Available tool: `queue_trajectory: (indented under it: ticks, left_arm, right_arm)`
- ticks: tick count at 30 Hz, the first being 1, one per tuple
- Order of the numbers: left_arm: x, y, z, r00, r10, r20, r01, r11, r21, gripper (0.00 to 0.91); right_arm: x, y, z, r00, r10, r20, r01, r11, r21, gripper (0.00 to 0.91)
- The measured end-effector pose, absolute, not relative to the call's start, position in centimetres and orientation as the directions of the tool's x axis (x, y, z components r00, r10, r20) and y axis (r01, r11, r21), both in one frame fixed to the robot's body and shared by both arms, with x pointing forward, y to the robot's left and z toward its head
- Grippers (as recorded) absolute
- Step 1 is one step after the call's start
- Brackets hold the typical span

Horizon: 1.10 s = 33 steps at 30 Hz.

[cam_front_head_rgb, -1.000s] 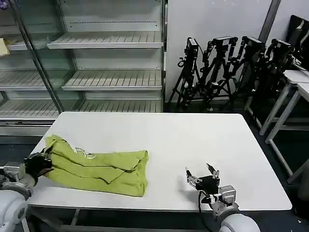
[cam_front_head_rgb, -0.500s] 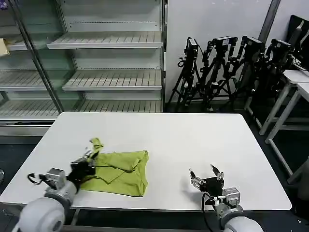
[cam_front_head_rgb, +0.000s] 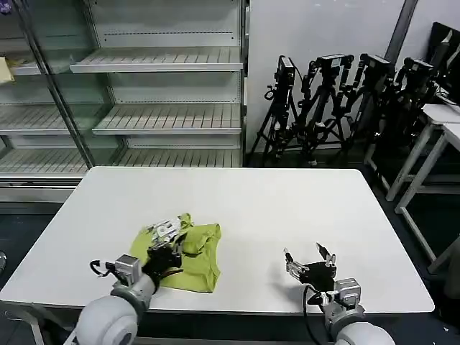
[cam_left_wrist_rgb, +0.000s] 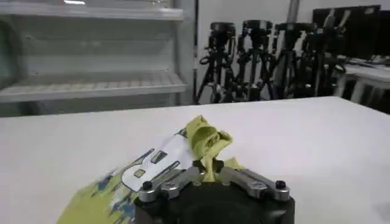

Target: Fold and organize the clothes.

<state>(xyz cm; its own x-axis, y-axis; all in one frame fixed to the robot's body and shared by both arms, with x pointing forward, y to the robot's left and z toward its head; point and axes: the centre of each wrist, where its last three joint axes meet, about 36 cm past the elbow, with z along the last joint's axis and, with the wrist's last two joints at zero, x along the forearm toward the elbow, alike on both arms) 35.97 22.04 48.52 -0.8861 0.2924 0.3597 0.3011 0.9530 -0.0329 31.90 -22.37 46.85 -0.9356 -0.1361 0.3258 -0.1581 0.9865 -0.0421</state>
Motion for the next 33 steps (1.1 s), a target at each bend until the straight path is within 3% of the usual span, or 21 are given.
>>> queue_trajectory:
  ticks: [14,15,25,33]
  left_arm:
    - [36.6,20.1,47.9,-0.872,0.325,0.365,0.326,0.943,-0.059,0.010]
    - [36.7,20.0,47.8,-0.872,0.325,0.365,0.327,0.943,-0.060,0.907]
    - [37.2,19.4,47.6,-0.878,0.336,0.341,0.331,0.941,-0.075,0.907]
    - [36.6,19.9,49.1,-0.905,0.350,0.241,0.338,0.937,-0.090,0.907]
  right_arm:
    - [31.7,-22.5,47.1,-0.938,-0.128,0.321,-0.150,0.988,-0.045,0.907]
    - [31.7,-22.5,47.1,-0.939,-0.127,0.321,-0.149,0.988,-0.046,0.907]
    - [31.6,-22.5,47.1,-0.938,-0.128,0.321,-0.149,0.988,-0.043,0.907]
    - [31.7,-22.3,47.2,-0.939,-0.136,0.316,-0.156,0.987,-0.040,0.907]
